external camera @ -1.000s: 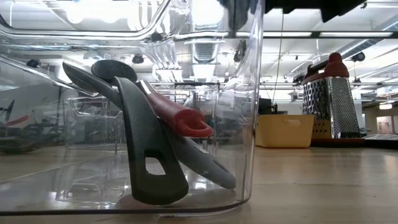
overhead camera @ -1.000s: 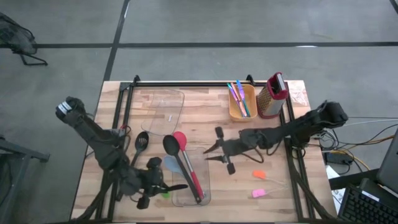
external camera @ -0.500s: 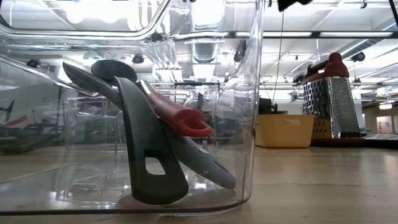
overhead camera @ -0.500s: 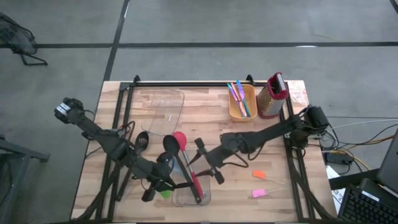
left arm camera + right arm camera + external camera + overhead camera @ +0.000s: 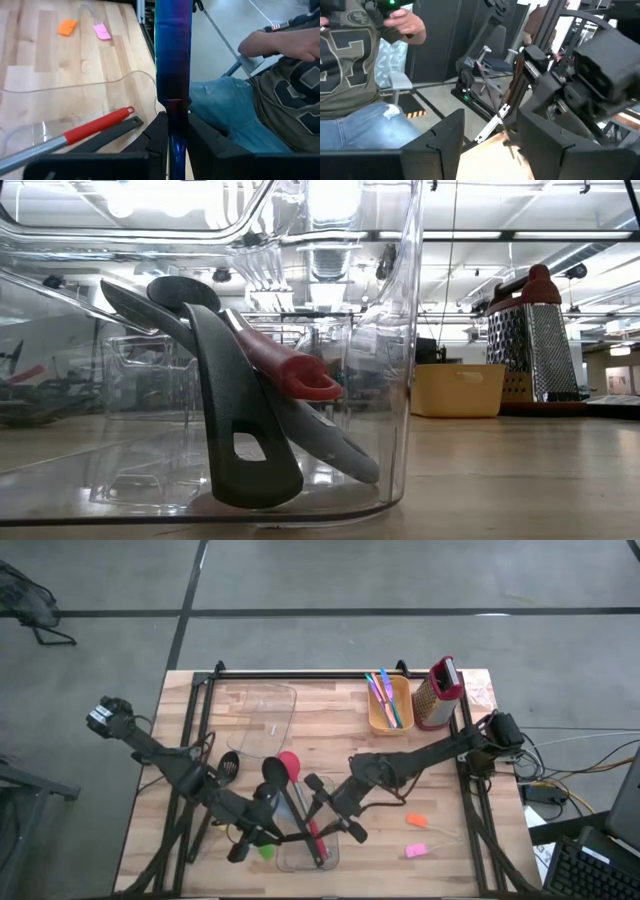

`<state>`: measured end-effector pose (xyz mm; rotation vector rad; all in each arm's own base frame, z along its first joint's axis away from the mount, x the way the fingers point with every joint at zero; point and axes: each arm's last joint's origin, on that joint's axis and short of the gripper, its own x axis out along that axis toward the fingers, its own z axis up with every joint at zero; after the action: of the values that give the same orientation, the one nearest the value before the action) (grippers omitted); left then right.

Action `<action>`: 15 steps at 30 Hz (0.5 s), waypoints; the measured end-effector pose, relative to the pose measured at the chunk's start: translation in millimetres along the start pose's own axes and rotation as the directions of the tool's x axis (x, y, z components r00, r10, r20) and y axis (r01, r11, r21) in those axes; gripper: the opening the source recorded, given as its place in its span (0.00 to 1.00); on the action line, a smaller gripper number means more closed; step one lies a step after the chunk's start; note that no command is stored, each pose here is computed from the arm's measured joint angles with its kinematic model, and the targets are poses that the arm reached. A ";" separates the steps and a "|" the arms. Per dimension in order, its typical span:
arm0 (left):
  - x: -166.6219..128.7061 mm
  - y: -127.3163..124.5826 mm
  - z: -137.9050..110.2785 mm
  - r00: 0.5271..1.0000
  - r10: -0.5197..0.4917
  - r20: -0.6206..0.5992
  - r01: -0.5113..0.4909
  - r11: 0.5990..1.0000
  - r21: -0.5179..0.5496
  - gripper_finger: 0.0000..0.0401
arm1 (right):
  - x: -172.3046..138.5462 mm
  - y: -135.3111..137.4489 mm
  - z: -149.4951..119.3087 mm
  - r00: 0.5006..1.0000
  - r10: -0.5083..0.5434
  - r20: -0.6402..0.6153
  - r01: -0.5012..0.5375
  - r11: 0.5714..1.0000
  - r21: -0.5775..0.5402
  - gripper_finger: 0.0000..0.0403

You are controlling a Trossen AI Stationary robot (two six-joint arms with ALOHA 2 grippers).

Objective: Pick & Place Kitchen Items
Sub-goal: Put the blue knife into the yellow bin

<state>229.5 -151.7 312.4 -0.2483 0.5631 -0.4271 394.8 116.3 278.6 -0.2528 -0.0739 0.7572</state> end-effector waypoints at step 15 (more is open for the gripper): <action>0.0 13.9 7.3 0.997 0.063 0.039 -0.062 0.998 -0.021 0.13 | 0.9 -2.4 5.9 1.000 -0.006 0.018 0.007 0.999 -0.039 0.27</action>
<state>238.1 -138.6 313.6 -0.2568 0.5347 -0.3553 396.2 116.5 284.9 -0.2832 -0.1066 0.7524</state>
